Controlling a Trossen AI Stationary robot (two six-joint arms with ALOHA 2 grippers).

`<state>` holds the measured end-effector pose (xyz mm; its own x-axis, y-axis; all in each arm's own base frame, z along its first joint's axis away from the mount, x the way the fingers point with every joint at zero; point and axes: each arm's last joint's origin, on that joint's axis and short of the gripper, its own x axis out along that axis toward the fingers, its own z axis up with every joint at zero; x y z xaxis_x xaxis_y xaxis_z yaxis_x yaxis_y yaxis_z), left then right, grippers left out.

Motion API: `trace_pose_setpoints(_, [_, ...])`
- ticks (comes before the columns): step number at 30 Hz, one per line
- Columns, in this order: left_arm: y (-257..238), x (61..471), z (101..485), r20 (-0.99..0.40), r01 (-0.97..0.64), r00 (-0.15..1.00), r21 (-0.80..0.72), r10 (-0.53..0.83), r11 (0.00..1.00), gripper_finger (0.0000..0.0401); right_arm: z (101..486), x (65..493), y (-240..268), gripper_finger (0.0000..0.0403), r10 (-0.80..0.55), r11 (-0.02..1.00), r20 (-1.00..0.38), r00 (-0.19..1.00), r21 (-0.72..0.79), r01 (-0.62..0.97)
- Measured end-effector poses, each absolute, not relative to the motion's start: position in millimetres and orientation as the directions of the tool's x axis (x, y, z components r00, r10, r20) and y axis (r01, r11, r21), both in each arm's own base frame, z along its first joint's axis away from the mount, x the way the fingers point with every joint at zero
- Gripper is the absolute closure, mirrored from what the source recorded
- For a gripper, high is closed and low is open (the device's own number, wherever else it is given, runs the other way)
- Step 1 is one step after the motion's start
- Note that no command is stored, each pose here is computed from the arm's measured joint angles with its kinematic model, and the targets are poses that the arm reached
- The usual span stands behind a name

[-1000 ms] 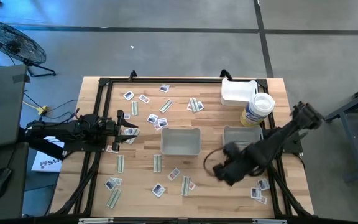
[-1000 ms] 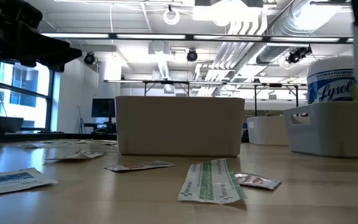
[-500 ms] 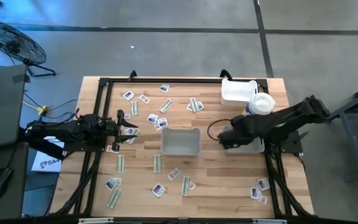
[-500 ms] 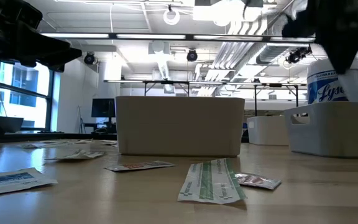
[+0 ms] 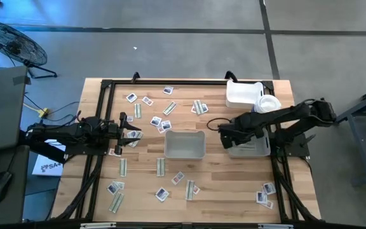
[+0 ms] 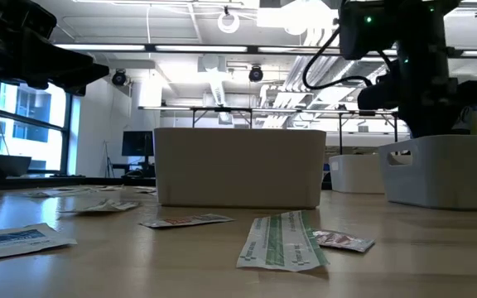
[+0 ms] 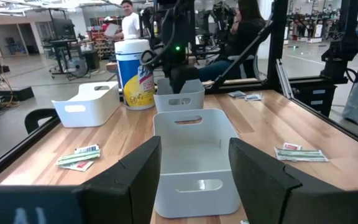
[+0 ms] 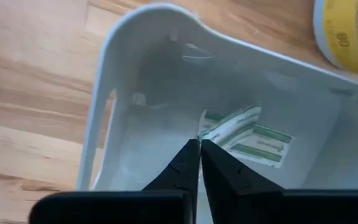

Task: Pick & Place First Aid Supplies
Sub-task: Put the green pad into the right gray bin

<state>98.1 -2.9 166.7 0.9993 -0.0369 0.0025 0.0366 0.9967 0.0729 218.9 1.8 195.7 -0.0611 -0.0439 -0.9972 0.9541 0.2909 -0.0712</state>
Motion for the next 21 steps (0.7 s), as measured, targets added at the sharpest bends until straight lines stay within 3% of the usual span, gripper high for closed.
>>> trace_pose_setpoints(10, [-3, 98, 167, 0.002, 0.036, 0.999, 0.073, -0.037, 0.997, 0.0215, 197, 220, -1, 0.0313, -0.029, 0.309, -0.998, -0.055, -0.061, 0.949])
trace_pose_setpoints(17, [-3, 98, 167, 0.002, 0.036, 0.999, 0.073, -0.036, 0.997, 0.0215, 224, 227, 9, 0.0313, 0.015, 0.323, -0.999, -0.044, -0.037, 0.946])
trace_pose_setpoints(21, [-3, 98, 167, 0.002, 0.036, 0.999, 0.073, -0.037, 0.997, 0.0215, 260, 240, 25, 0.0315, -0.072, 0.388, -0.995, 0.071, 0.037, 0.921])
